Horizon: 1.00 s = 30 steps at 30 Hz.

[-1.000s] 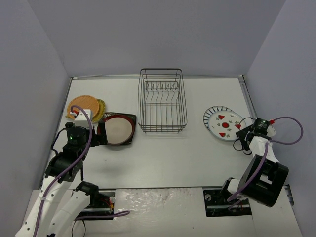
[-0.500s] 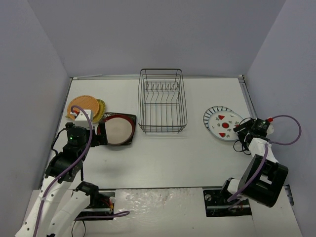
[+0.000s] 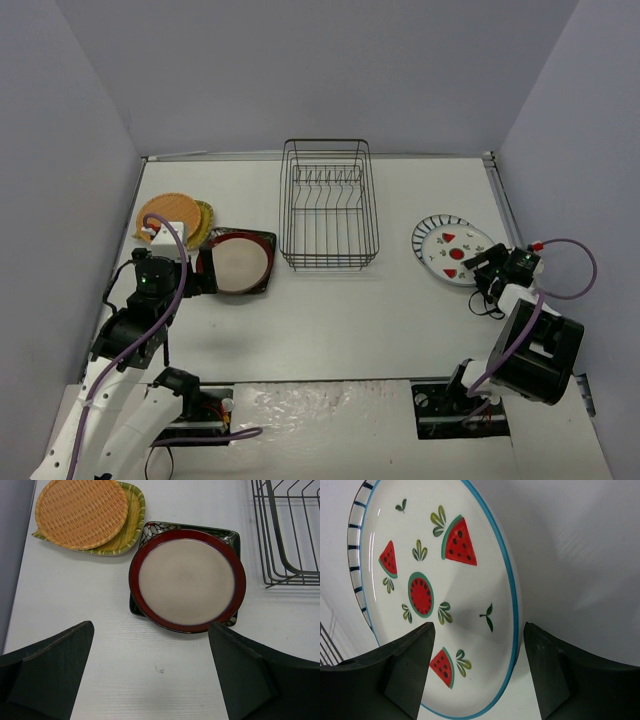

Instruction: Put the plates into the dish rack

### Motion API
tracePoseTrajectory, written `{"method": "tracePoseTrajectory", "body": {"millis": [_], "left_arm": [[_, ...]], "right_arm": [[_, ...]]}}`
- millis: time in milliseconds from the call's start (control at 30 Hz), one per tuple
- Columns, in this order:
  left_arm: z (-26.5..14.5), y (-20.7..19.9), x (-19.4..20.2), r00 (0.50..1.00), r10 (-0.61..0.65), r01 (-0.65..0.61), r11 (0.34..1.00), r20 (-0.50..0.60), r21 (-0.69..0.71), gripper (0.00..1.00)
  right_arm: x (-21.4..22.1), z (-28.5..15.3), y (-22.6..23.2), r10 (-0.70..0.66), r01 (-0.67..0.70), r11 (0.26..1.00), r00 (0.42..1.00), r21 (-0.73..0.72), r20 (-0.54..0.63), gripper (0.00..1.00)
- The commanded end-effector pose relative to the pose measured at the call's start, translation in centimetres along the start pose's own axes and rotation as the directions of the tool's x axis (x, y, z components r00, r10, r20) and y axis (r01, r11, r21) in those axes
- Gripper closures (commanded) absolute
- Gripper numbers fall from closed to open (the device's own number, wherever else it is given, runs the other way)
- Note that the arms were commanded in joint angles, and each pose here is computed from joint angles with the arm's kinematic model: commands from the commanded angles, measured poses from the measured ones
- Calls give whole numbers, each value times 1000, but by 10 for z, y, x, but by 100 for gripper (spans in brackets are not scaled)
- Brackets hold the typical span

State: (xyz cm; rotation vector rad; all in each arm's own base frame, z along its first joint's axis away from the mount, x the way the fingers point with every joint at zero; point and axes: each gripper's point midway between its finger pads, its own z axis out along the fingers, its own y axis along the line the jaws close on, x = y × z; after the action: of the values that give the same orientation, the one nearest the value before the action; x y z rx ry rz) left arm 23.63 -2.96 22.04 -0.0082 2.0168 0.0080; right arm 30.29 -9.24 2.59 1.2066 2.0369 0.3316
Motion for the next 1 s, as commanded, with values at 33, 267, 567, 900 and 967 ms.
{"method": "tracePoseTrajectory", "body": {"millis": [33, 267, 567, 900, 967], "left_arm": [[-2, -2, -26, 996, -10, 9, 1000, 84, 6, 3], [-1, -2, -26, 997, -8, 7, 1000, 82, 6, 3], [0, -2, -25, 997, -6, 6, 1000, 77, 5, 3], [0, -2, -24, 997, -5, 4, 1000, 71, 4, 3], [1, -2, -24, 998, -5, 5, 1000, 70, 3, 3]], "right_arm": [[-17, 0, 15, -27, 34, 994, 997, -100, 76, 35], [-19, 0, 13, -8, 18, 994, 996, -111, 88, 50], [-25, -2, 11, 7, 5, 994, 994, -112, 109, 70], [-37, -13, 19, 38, -18, 990, 988, -137, 146, 97], [-43, -20, 28, 64, -36, 985, 985, -168, 161, 100]]}}
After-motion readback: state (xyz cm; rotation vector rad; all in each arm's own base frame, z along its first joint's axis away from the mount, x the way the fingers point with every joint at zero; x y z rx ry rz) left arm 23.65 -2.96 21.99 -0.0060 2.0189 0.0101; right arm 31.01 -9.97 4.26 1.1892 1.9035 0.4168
